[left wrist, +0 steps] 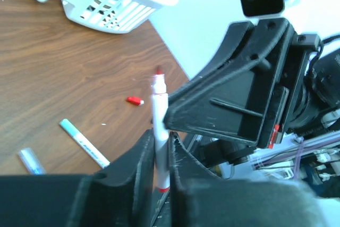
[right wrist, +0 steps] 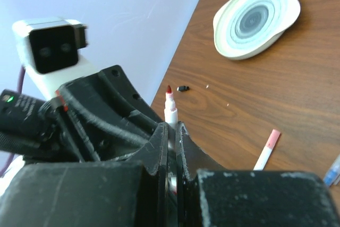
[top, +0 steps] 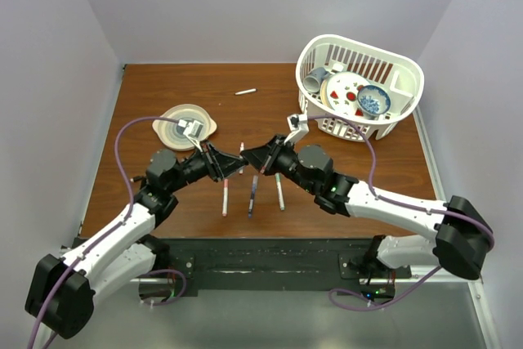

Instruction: Insert the pens into the pen caps

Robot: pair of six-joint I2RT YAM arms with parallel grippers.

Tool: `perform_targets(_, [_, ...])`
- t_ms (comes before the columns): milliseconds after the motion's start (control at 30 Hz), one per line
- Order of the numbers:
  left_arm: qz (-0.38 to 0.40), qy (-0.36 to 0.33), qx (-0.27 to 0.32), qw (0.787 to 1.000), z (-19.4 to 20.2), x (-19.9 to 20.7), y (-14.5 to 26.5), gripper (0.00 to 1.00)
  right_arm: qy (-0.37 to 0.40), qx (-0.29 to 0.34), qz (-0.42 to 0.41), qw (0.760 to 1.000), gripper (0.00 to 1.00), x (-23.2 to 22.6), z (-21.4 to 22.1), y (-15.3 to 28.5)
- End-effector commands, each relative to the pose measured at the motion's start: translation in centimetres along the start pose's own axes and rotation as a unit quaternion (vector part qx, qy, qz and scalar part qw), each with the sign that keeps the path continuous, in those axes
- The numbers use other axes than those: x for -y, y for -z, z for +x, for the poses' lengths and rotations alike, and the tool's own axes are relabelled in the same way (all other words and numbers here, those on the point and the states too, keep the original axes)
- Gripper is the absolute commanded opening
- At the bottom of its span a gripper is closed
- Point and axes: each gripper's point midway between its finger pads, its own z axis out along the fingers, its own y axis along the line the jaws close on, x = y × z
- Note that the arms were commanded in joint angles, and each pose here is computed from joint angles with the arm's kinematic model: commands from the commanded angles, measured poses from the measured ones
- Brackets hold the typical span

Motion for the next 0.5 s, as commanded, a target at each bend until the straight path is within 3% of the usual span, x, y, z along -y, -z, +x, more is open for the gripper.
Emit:
perform_targets(0, [0.037, -0.016, 0.013, 0.999, -1.1, 1.8, -0.1, 0.03, -0.006, 0.027, -0.02, 0.999, 0.0, -1.5, -1.3, 0.7])
perform_targets(67, [0.039, -0.017, 0.009, 0.999, -0.9, 1.8, -0.1, 0.0, -0.005, 0.022, -0.024, 0.999, 0.0, -1.8, -1.3, 0.8])
perform_targets(167, [0.038, -0.032, 0.011, 0.999, -1.0, 1.9, 0.2, 0.0, -0.015, 0.012, -0.023, 1.0, 0.19, -2.0, -1.2, 1.2])
perform_targets(200, [0.027, -0.032, 0.004, 0.999, -0.7, 1.5, 0.3, 0.0, -0.02, 0.009, -0.018, 1.0, 0.33, -1.9, -1.1, 1.3])
perform_targets(267, [0.011, -0.06, 0.01, 0.998, -1.2, 1.2, 0.5, 0.0, -0.019, -0.007, 0.009, 1.0, 0.42, -0.9, -0.6, 1.8])
perform_targets(333, [-0.021, -0.085, 0.005, 0.996, -1.4, 0.4, 0.7, 0.0, -0.045, -0.005, 0.051, 0.998, 0.48, 0.3, -0.6, 2.2])
perform_targets(467, [-0.05, -0.139, -0.006, 0.989, -2.4, 0.4, 1.4, 0.0, -0.106, 0.012, 0.193, 0.975, 0.49, 5.9, -0.3, 5.8])
